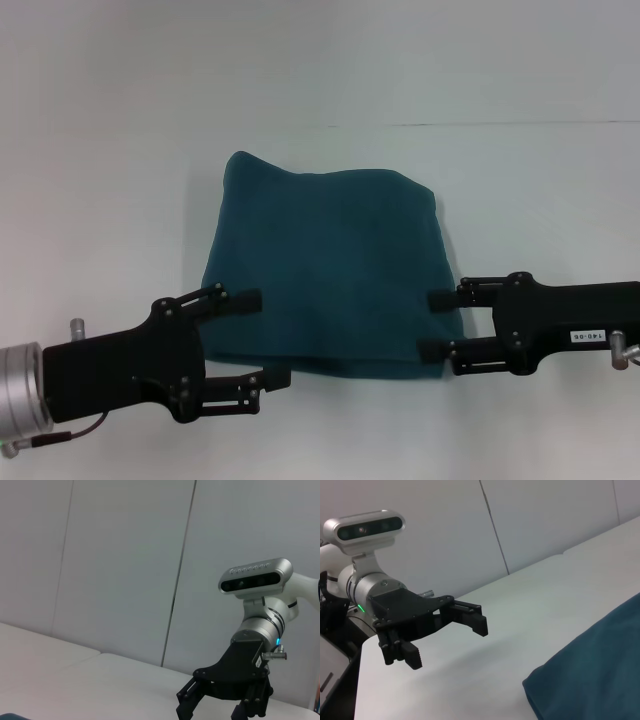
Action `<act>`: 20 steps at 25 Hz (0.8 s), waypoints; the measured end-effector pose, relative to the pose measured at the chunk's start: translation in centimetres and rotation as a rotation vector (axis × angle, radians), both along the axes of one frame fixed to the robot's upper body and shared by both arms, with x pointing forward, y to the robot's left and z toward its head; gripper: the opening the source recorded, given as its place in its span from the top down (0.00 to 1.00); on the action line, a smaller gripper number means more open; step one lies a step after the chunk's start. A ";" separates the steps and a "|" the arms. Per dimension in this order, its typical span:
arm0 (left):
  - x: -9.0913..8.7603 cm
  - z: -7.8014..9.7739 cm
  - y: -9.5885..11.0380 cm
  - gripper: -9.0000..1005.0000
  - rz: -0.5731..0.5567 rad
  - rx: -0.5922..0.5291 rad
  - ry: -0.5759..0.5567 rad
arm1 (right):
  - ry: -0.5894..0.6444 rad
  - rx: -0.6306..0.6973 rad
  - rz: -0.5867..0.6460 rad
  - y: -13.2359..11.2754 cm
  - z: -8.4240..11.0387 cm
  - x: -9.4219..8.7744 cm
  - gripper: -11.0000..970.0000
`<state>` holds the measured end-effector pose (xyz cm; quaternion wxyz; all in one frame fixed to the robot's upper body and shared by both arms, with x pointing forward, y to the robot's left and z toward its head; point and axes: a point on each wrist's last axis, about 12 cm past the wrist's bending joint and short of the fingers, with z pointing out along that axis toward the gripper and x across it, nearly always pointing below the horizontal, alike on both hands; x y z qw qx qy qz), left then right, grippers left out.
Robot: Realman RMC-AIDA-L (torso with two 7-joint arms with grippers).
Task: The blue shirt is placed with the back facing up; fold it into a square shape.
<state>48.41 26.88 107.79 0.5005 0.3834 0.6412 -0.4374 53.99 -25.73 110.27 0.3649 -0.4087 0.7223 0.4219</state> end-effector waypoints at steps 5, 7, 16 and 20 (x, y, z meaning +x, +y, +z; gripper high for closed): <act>0.2 0.1 -0.1 0.08 -0.001 -0.006 0.013 | -0.001 0.000 0.000 -0.1 0.0 0.0 0.20; 0.3 0.2 -0.1 0.08 -0.001 -0.006 0.017 | -0.003 -0.001 0.000 -0.1 0.1 0.0 0.20; 0.6 0.4 -0.1 0.08 0.004 -0.012 0.037 | -0.008 -0.003 0.000 -0.1 0.2 0.2 0.19; 0.7 0.5 -0.1 0.08 0.006 -0.009 0.042 | -0.011 -0.005 -0.003 -0.1 0.3 0.3 0.19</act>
